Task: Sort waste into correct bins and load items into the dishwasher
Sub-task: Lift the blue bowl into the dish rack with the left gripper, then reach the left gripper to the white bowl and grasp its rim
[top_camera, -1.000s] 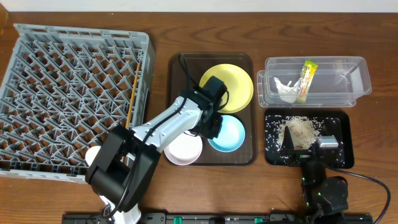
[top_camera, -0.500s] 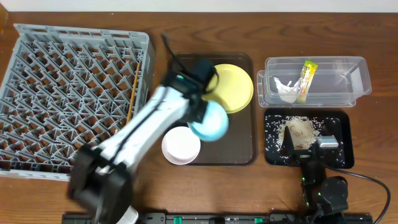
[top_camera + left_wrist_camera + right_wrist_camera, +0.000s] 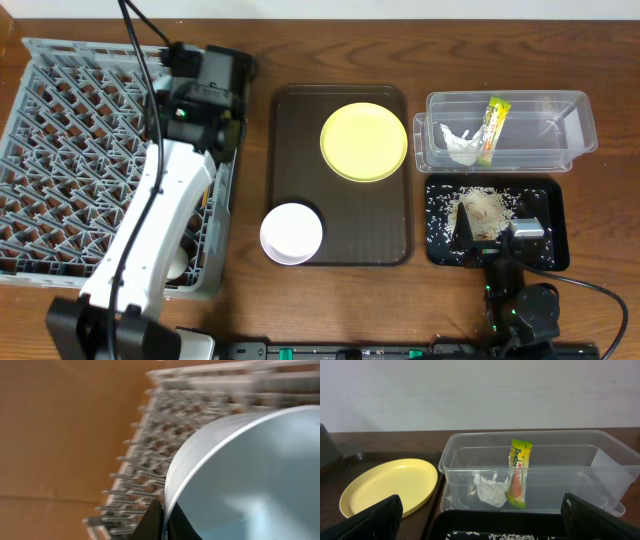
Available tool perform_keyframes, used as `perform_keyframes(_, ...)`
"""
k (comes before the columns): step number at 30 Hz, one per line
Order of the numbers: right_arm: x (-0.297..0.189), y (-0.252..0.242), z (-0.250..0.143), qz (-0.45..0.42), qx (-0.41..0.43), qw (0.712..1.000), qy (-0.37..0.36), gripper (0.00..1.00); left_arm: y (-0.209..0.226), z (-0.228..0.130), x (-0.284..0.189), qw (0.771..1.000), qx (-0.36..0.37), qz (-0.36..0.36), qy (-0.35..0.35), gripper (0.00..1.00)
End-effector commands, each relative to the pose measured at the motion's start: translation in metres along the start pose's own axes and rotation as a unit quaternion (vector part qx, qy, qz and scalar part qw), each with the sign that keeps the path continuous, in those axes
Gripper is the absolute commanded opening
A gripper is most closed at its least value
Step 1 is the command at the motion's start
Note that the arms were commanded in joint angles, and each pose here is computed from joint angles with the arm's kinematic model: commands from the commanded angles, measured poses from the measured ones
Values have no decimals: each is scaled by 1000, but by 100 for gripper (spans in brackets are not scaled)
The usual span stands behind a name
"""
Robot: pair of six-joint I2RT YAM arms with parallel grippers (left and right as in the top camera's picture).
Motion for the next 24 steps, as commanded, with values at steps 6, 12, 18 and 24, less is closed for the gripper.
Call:
perform_keyframes(6,0,-3,-1,-8,-4,1000,0,99,-5,12,51,990,44,134,-11,6)
perform_keyframes(12,0,-3,-1,-8,-4,1000,0,99,-33,8,73,987,87,135,-5,6)
perform_keyframes(18,0,-3,-1,-8,-4,1000,0,99,-50,2,87,983,106,150,1,6)
perform_keyframes(24,0,-3,-1,-8,-4,1000,0,99,-66,-7,87,983,126,135,2,6)
Point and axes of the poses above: each gripper's point midway between its finger pads, its own x axis out along the fingers, its own y axis along the line the jaws close on, z = x × y, the point moved 5 cm from there along -x, back along the fingers, and after that the axes turned 8 degrees about -x, right-handed, at the moved point
